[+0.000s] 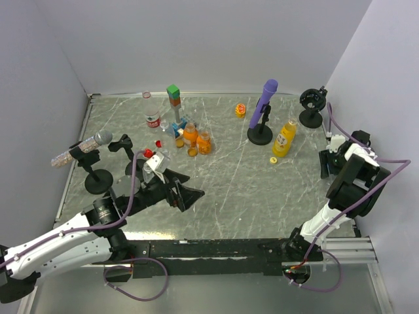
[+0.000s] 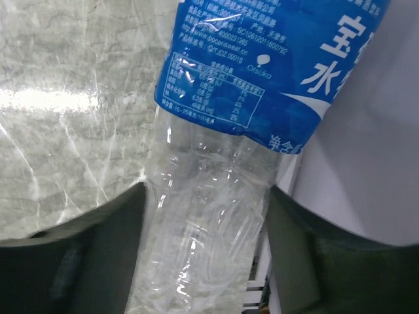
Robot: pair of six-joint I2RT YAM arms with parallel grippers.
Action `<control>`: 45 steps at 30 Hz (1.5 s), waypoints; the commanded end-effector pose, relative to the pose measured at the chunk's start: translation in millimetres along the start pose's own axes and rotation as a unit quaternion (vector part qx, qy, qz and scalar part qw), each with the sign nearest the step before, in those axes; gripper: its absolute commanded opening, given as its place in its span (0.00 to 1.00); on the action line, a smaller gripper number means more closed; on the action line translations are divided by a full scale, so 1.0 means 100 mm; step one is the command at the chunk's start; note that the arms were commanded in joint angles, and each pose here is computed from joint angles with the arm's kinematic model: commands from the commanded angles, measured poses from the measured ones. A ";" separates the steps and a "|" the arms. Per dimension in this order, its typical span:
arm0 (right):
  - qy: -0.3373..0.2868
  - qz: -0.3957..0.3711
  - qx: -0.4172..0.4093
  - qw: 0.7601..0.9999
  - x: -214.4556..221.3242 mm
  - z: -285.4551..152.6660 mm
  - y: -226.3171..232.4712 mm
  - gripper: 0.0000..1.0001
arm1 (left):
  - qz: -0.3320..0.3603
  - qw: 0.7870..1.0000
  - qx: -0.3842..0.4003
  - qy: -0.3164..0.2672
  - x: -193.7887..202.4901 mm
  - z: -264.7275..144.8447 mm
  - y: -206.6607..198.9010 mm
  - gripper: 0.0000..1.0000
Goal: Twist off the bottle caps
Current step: Pick up the plastic bottle at the corner of the board.
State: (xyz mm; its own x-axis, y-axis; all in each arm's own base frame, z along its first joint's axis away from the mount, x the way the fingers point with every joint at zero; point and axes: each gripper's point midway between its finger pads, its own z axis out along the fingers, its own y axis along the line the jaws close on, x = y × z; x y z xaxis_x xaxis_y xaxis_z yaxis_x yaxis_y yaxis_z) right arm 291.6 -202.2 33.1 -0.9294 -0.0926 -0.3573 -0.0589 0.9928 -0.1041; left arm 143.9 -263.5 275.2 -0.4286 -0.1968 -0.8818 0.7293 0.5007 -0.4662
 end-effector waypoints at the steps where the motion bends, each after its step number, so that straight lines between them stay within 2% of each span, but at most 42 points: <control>1: 0.016 -0.019 -0.014 1.000 0.17 -0.01 0.10 0.59 | -0.016 0.999 0.027 -0.009 -0.05 0.03 -0.11 0.97; 4: 0.009 -0.031 -0.033 0.999 0.28 -0.11 0.27 0.50 | -0.015 0.999 0.042 -0.013 -0.09 0.07 -0.18 0.96; 6: 0.001 -0.047 -0.044 0.998 0.35 -0.21 0.39 0.47 | -0.013 0.999 0.048 -0.005 -0.07 0.09 -0.20 0.97; 10: -0.004 -0.101 -0.086 0.991 0.58 -0.40 0.71 0.45 | -0.009 0.998 0.059 0.001 -0.03 0.12 -0.23 0.97; 15: -0.020 -0.186 -0.159 0.969 0.85 -0.65 1.16 0.45 | -0.008 0.998 0.064 0.005 0.04 0.15 -0.22 0.97; 22: -0.097 -0.334 -0.190 0.918 0.73 -0.84 1.71 0.47 | -0.022 0.997 0.076 0.007 0.09 0.20 -0.24 0.97; 27: -0.150 -0.430 -0.235 0.859 0.49 -0.95 2.22 0.49 | -0.034 0.996 0.079 0.015 0.10 0.22 -0.27 0.97; 29: -0.143 -0.468 -0.259 0.833 0.44 -0.94 2.42 0.50 | -0.037 0.996 0.075 0.015 0.10 0.20 -0.26 0.97; 32: -0.117 -0.512 -0.271 0.807 0.40 -0.84 2.58 0.52 | -0.041 0.997 0.064 0.015 0.11 0.17 -0.22 0.97; 36: -0.085 -0.556 -0.248 0.789 0.36 -0.66 2.64 0.53 | -0.045 0.998 0.050 0.009 0.11 0.06 -0.17 0.97; 37: -0.081 -0.559 -0.247 0.787 0.36 -0.64 2.65 0.54 | -0.047 0.998 0.045 0.007 0.11 0.03 -0.15 0.96; 41: -0.067 -0.569 -0.236 0.785 0.37 -0.61 2.68 0.72 | -0.049 0.998 0.030 0.003 0.16 -0.10 -0.07 0.97; 45: -0.052 -0.566 -0.221 0.792 0.37 -0.57 2.69 0.80 | -0.051 0.999 0.019 -0.004 0.16 -0.17 -0.01 0.97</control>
State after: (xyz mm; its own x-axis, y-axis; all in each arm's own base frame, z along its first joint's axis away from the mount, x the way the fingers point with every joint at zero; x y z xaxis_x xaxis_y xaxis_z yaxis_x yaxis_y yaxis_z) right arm 199.2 64.3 35.7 -0.1647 -0.9145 -0.3696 -0.9833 0.1815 -0.0108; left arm 124.3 -261.4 268.6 -0.4866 -0.2349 -0.8414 0.7346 0.4113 -0.5396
